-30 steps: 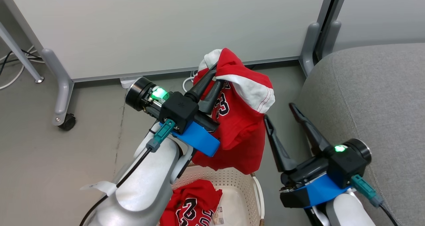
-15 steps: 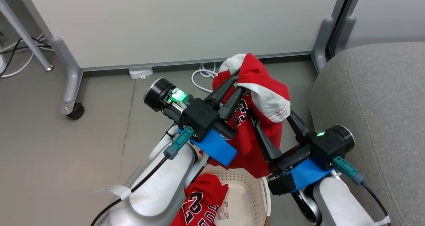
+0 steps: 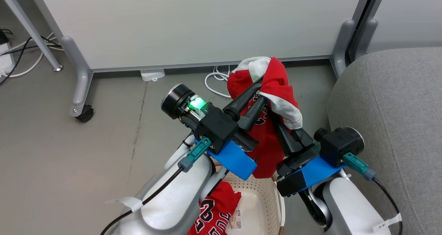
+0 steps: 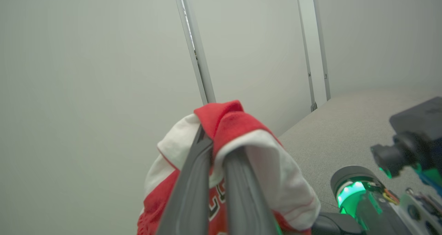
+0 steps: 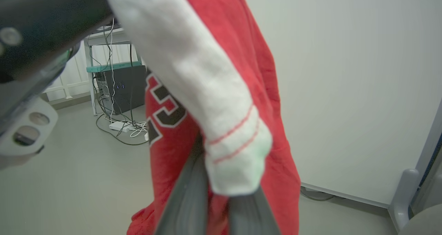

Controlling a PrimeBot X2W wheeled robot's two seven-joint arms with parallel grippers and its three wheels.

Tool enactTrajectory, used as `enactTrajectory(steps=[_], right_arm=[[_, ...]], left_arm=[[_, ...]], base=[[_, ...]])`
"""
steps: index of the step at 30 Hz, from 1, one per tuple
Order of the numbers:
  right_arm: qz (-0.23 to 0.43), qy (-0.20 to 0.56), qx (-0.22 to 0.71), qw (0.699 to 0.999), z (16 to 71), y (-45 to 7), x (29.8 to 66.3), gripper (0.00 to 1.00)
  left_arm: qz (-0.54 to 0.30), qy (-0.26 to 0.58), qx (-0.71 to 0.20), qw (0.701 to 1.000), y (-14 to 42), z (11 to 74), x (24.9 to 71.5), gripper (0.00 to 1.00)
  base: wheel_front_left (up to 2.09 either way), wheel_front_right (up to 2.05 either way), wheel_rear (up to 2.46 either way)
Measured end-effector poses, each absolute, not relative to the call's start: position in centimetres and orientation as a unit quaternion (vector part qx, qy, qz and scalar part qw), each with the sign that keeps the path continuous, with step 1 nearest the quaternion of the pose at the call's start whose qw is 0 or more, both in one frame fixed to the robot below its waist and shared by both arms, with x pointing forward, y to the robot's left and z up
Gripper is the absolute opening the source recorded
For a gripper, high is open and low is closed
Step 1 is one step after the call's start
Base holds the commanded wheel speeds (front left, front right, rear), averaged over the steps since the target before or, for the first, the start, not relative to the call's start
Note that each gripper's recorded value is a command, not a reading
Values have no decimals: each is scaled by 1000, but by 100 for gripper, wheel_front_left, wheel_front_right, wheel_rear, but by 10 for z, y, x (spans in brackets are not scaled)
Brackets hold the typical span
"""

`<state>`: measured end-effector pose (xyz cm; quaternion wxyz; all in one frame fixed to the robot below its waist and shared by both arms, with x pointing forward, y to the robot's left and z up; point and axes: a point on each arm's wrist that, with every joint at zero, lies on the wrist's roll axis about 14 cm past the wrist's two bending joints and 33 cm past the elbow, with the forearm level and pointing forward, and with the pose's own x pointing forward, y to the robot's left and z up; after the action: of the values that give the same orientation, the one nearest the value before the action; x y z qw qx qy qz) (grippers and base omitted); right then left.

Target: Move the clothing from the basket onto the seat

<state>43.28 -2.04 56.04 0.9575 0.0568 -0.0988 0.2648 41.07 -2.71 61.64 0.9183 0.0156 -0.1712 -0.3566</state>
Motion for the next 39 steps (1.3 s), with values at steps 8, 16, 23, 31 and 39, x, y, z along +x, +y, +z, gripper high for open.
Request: enactTrajectory(steps=[8,16,23,31,39], right_arm=[[262,-101,57,958,562,-22,432,0],[259,-107,59,958,568,-25,431,0],[251,-116,62,959,573,-30,432,0],[219,-126,62,965,577,-51,441,0],[169,-127,57,976,574,-87,449,0]], left_arm=[[-356,-171,17,919,-28,617,411,0],[-353,-171,19,920,-27,618,410,100],[-352,-166,17,921,-27,615,410,100],[-352,-146,15,925,-27,598,414,100],[-364,-131,11,922,-36,584,419,100]], base=[[0,0,0],[0,0,0],[0,0,0],[0,0,0],[0,0,0]])
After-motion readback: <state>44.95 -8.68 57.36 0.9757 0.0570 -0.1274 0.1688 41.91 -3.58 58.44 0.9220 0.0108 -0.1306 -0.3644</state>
